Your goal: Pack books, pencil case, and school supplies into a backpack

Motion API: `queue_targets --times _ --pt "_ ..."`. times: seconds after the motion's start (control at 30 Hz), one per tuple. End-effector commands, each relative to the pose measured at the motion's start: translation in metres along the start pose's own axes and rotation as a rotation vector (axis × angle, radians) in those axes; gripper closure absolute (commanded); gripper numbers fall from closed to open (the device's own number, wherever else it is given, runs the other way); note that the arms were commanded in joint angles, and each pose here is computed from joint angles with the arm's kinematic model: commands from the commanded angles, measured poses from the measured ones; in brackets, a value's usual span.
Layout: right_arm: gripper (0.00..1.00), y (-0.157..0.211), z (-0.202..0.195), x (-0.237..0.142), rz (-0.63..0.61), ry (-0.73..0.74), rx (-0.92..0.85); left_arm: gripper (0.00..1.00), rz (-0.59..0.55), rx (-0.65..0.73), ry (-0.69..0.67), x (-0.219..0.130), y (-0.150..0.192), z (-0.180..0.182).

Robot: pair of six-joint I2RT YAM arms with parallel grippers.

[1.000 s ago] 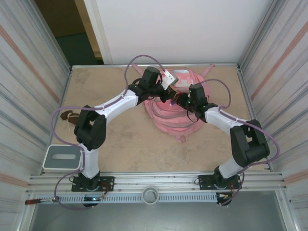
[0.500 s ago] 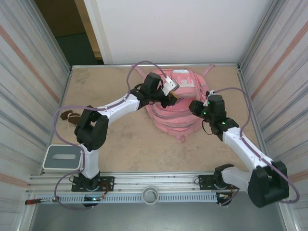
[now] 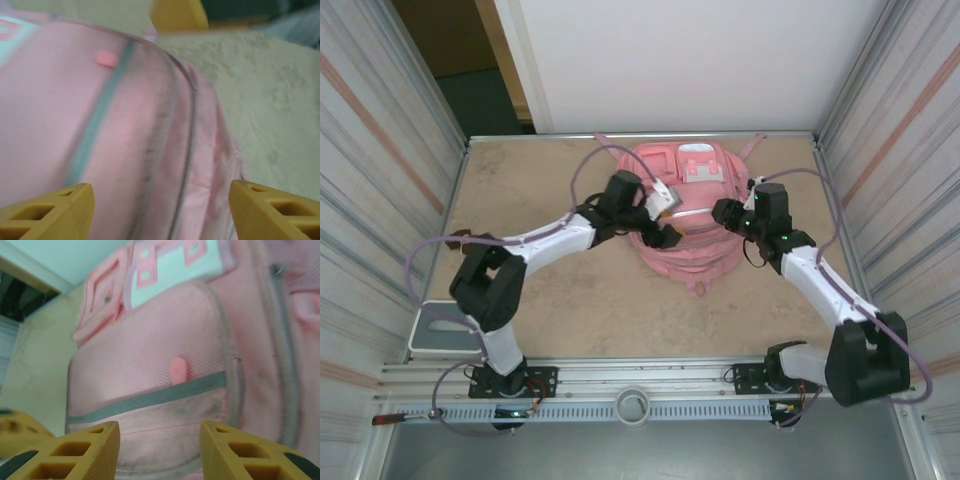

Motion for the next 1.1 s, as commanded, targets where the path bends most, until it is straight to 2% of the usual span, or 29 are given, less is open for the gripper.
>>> queue_targets --times 0.0,0.07,0.13,0.4,0.53,0.8,0.97,1.07 --pt "0.57 0.004 0.000 0.019 0.088 -0.013 -0.021 0.26 -0.169 -0.213 -0.106 -0.029 -0.020 0.040" --pt "0.57 0.007 -0.008 0.026 0.110 0.006 -0.004 0.26 -0.148 -0.366 -0.173 -0.033 -0.014 0.069" --pt "0.57 0.009 -0.012 0.025 0.117 0.013 0.000 0.26 -0.122 -0.458 -0.185 -0.031 -0.007 0.085" --pt "0.51 0.002 -0.025 0.010 0.060 0.104 -0.025 0.27 -0.016 -0.555 -0.275 -0.005 0.008 0.118" --pt "0.47 0.003 -0.035 0.019 0.083 0.149 -0.008 0.29 0.009 -0.581 -0.238 0.009 0.016 0.121" --pt "0.46 0.003 -0.031 0.052 0.168 0.070 0.019 0.40 0.054 -0.627 -0.156 0.025 0.027 0.110" --pt "0.46 0.001 -0.029 0.067 0.219 0.035 0.008 0.52 0.075 -0.618 -0.134 0.022 0.035 0.098" --pt "0.47 -0.003 -0.024 0.076 0.245 0.008 -0.024 0.55 0.086 -0.623 -0.135 0.012 0.044 0.089"
Point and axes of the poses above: each hand's point on the last joint's axis, 136 mm out from that joint toward the fingers, its own x axis out along the fingers, its own z axis along the line the jaws close on, y = z × x, the point moved 7 cm from there along -x, back along the fingers, and after that the axes turned 7 degrees about -x, right-handed, at the moved point
